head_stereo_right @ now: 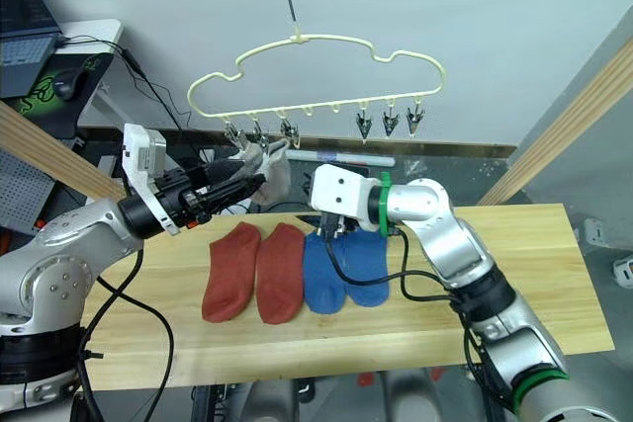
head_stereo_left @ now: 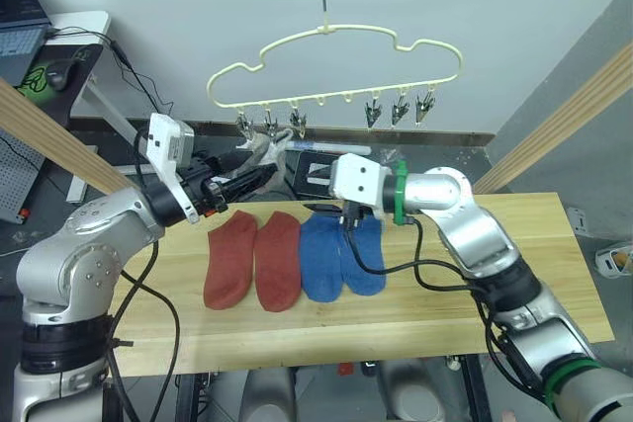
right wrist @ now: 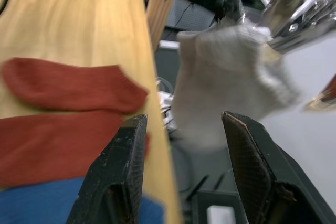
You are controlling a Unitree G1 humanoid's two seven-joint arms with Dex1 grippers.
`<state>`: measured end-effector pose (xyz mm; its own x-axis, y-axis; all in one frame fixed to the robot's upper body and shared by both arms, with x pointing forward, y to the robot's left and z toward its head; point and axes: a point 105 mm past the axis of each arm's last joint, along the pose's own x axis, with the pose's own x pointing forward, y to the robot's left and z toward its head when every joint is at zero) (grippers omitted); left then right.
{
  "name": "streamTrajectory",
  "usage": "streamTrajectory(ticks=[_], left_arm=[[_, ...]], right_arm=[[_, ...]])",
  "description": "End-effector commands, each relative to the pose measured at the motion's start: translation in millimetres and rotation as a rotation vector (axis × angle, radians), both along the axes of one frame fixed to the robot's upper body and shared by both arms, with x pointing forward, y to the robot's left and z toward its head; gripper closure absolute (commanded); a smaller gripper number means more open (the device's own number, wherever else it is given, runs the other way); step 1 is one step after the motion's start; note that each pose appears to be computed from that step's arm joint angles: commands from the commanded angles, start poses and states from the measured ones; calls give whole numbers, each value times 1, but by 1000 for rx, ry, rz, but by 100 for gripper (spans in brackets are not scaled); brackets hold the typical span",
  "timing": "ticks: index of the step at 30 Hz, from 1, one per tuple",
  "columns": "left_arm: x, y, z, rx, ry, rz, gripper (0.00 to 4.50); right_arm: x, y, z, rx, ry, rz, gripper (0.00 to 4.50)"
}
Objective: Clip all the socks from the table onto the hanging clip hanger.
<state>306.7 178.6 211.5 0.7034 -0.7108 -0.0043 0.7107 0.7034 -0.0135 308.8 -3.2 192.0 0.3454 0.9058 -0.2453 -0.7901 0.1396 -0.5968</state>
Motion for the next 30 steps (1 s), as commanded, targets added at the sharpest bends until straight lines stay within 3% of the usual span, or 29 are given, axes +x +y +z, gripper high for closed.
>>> streamTrajectory(ticks=[1,9,14,22,30], left_arm=[[-8,-3,12,53,-124,18,124],[-18,-19,9,11,-245,92,124],[-19,-32,6,-5,-281,92,239],[-5,-45,11,-59,-407,204,239],[12,-59,-3,-90,-461,313,239]], right_arm=[[-17,-13,16,51,12,0,209],[-34,-62,27,158,130,-154,209],[-40,-73,27,158,156,-204,201],[-45,-78,34,176,160,-228,201],[-43,-83,51,253,134,-268,201]])
